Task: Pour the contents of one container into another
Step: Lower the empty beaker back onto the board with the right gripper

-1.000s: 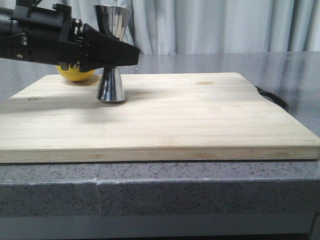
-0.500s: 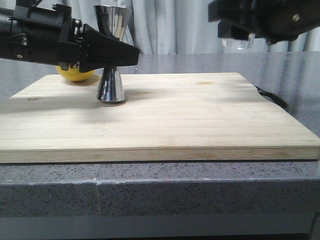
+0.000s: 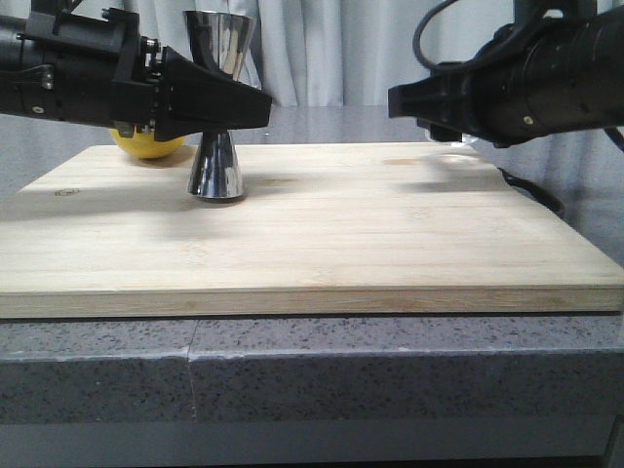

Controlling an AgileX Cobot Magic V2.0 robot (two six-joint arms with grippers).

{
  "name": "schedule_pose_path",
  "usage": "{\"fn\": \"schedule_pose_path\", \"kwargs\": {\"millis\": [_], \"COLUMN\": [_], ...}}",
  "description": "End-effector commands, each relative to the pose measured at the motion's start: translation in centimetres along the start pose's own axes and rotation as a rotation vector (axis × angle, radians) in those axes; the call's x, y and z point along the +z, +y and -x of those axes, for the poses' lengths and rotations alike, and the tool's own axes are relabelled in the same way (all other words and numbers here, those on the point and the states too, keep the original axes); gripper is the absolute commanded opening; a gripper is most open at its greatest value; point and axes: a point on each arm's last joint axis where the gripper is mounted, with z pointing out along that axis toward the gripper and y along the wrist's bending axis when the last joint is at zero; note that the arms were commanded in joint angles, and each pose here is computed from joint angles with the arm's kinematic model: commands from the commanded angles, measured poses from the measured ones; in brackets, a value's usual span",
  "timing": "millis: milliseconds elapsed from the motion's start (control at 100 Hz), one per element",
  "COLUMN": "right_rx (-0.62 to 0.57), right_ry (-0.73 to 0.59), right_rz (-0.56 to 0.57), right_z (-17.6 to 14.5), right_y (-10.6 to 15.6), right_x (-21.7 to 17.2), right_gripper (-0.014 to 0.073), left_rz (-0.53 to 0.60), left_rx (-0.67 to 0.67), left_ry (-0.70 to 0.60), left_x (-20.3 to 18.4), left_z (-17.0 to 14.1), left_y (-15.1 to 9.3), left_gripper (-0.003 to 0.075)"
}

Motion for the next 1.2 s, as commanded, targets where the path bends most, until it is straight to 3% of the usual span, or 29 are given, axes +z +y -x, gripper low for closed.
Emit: {"fn": "schedule_pose_path", "kwargs": {"millis": [0,460,870,1190], "right_rx": [-0.011,-0.024,-0.036,-0.035], "right_ry": [-0.17,-0.19,-0.123,-0.129], "right_rz": [0.003,0.027,0.059,0.054], "right_z": [2.4,1.7,1.1,1.2], "right_y": [0.1,0.5,0.8,0.7], "right_x": [-0.1,0.5,0.6,0.6], "right_gripper": [0.0306,0.0306,0.0315,0.0537], "left_rz": [-0.054,-0.054,-0.054,-0.054], "left_rx": [0.033,0.033,0.033,0.033], "left_ry": [-0.154,-0.154,-0.154,-0.154], "left_x": [-0.2,-0.2,-0.2,-0.2], "left_z": [3.1,3.1,3.1,3.1], "left_y": [-0.8,-0.8,-0.8,-0.8], "left_gripper": [0.0134,0.0134,0.0134,0.0134]}}
